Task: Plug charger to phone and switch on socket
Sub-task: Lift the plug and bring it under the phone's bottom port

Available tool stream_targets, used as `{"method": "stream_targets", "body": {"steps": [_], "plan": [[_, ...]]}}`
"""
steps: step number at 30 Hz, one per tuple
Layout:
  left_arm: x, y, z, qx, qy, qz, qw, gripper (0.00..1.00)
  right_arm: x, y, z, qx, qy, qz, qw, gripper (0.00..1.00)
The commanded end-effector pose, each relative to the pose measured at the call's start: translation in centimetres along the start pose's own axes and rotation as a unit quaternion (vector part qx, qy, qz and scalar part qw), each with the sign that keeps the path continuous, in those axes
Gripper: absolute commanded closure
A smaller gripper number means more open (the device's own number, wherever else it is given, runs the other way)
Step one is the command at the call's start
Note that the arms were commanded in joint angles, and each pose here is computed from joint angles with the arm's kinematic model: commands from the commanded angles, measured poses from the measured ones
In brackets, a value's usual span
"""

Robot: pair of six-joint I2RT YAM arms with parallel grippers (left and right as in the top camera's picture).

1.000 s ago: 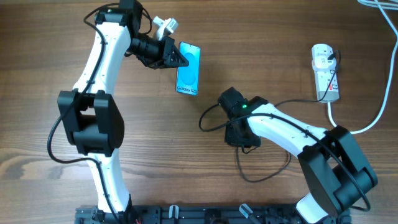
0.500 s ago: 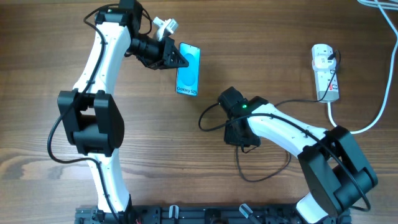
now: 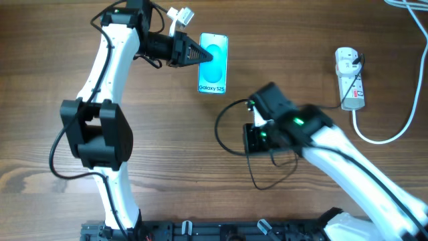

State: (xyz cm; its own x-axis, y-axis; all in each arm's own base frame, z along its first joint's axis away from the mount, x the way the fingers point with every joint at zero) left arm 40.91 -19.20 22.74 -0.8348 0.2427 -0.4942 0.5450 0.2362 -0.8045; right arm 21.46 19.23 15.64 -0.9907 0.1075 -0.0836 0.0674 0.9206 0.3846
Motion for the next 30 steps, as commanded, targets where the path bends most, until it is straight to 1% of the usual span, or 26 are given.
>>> {"method": "stream_targets", "body": {"steps": [1,4,5,7,8,9,11,12,14,15,18,20,22,24,25,27,30], "plan": [[-1.3,-7.4,0.2,0.034,-0.012,0.091,0.995,0.96,0.7,2.2,-4.3,-0.076,-0.038,-0.036,0.996,0.96],[-0.5,-8.8,1.9,0.001,0.022,0.121,0.992,0.96,1.2,2.6,-6.9,-0.107,-0.074,-0.048,0.990,0.96],[-0.2,-9.2,2.7,0.001,0.032,0.122,0.992,0.96,1.2,2.7,-7.2,-0.111,-0.079,-0.039,0.990,0.96],[-0.2,-9.7,3.9,0.006,0.040,0.106,0.994,0.96,1.0,2.7,-7.2,-0.112,-0.082,-0.030,0.990,0.96],[-0.6,-9.8,4.7,-0.003,0.040,0.095,0.995,0.96,0.7,2.7,-7.2,-0.110,-0.087,-0.023,0.990,0.96],[-1.0,-9.3,5.2,-0.024,0.040,0.079,0.996,0.96,0.6,2.8,-7.2,-0.113,-0.092,-0.024,0.989,0.96],[-1.9,-6.8,5.7,-0.121,0.028,0.025,0.992,0.96,-0.2,2.4,-7.3,-0.098,-0.112,-0.011,0.989,0.95],[-2.3,-6.3,5.9,-0.145,0.020,0.010,0.989,0.96,-0.4,2.2,-7.3,-0.090,-0.121,-0.009,0.989,0.96],[-3.0,-6.7,6.5,-0.142,0.009,0.008,0.990,0.96,-1.2,1.4,-7.2,-0.065,-0.142,-0.005,0.988,0.96],[-3.1,-6.8,6.7,-0.140,0.005,-0.005,0.990,0.96,-1.6,1.3,-7.0,-0.055,-0.148,-0.003,0.987,0.96],[-3.2,-7.1,6.9,-0.134,-0.006,-0.083,0.987,0.96,-2.6,1.7,-5.9,-0.052,-0.149,-0.003,0.987,0.95],[-3.1,-7.7,7.1,-0.114,-0.002,-0.084,0.990,0.96,-3.1,2.0,-5.4,-0.052,-0.149,-0.005,0.987,0.96],[-3.0,-7.9,7.3,-0.110,0.002,-0.077,0.991,0.96,-3.5,2.5,-5.1,-0.060,-0.150,-0.022,0.987,0.95],[-2.8,-8.0,7.5,-0.111,0.012,-0.029,0.993,0.96,-3.8,2.7,-5.4,-0.058,-0.156,-0.031,0.986,0.96],[-2.7,-8.1,7.6,-0.110,0.014,-0.020,0.994,0.96,-3.9,2.8,-5.6,-0.057,-0.161,-0.031,0.985,0.95],[-2.7,-8.1,7.6,-0.110,0.015,-0.019,0.994,0.96,-4.2,3.1,-6.0,-0.061,-0.169,-0.045,0.983,0.95],[-2.6,-8.2,7.7,-0.106,0.016,-0.023,0.994,0.96,-4.4,3.0,-6.0,-0.055,-0.176,-0.043,0.982,0.95]]}}
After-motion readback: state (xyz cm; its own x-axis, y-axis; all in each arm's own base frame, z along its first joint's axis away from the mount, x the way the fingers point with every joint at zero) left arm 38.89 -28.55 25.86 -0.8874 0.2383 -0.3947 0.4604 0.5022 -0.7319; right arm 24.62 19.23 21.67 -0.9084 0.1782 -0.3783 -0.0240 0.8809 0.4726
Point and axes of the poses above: each gripper's point midway between its finger pads, its own z axis out along the fingers, its own y axis along the line the jaws close on, x = y × z, the point moved 2 cm from there along -z, back along the fingers, and after that the axes turned 12 degrees about z, right-handed, at the moved point
